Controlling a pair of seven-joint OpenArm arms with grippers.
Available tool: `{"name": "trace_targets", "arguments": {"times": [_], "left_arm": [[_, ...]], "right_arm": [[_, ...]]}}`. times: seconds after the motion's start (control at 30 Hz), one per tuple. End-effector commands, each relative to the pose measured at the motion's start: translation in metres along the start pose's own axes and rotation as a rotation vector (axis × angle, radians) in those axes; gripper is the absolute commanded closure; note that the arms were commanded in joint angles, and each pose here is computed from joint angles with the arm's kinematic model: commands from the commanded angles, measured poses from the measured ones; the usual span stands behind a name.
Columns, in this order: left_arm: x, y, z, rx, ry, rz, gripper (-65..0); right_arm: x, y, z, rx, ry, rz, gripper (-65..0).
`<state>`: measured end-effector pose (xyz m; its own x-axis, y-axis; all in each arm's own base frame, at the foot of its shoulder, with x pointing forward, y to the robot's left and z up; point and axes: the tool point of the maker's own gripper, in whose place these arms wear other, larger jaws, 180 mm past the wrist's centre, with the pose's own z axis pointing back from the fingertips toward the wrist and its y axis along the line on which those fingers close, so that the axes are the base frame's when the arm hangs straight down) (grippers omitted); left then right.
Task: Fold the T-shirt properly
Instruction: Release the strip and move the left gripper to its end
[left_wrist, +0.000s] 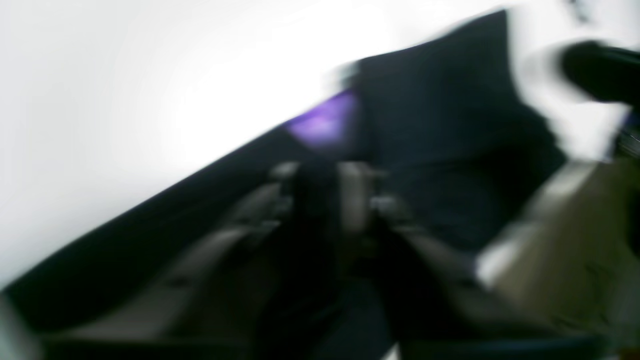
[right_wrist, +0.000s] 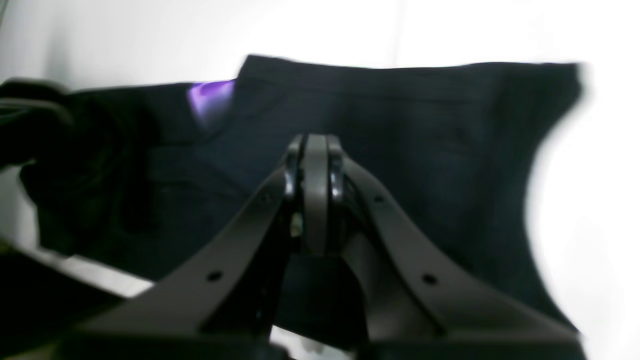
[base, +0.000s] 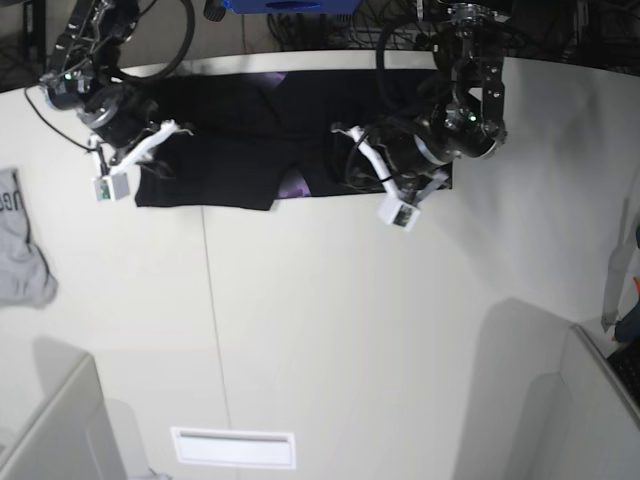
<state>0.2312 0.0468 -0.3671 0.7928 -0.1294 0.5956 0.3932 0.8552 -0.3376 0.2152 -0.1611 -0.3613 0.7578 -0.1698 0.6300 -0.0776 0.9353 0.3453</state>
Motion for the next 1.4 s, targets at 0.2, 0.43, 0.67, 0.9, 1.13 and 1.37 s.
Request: {"name": "trace_targets", "arguments": {"times": [0.2, 0.43, 0.67, 0.9, 1.13, 1.37], "left_arm": [[-0.032, 0.068, 0.040, 0.184, 0.037, 0.063, 0.0], [-0.052, 0.054, 0.034, 0.143, 0.089, 0.072, 0.0], [-0.054, -0.003, 0.009, -0.014, 0.130, -0.020, 0.0], [-0.039, -0.047, -0.006, -0.132, 0.123, -0.135, 0.0], [-0.025, 0.077, 0.048, 0.205, 0.008, 0.063, 0.0], [-0.061, 0.182, 0.135, 0.478, 0.023, 0.084, 0.0]], "right_arm": [[0.009, -0.019, 0.013, -0.052, -0.046, -0.015, 0.0], [0.012, -0.015, 0.011, -0.042, -0.053, -0.013, 0.0], [0.010, -0.018, 0.012, -0.050, -0.051, -0.019, 0.0], [0.010, -0.018, 0.013, -0.051, -0.052, -0.018, 0.0], [0.010, -0.030, 0.018, -0.084, -0.050, -0.032, 0.0], [0.010, -0.045, 0.011, 0.002, 0.082, -0.064, -42.9]]}}
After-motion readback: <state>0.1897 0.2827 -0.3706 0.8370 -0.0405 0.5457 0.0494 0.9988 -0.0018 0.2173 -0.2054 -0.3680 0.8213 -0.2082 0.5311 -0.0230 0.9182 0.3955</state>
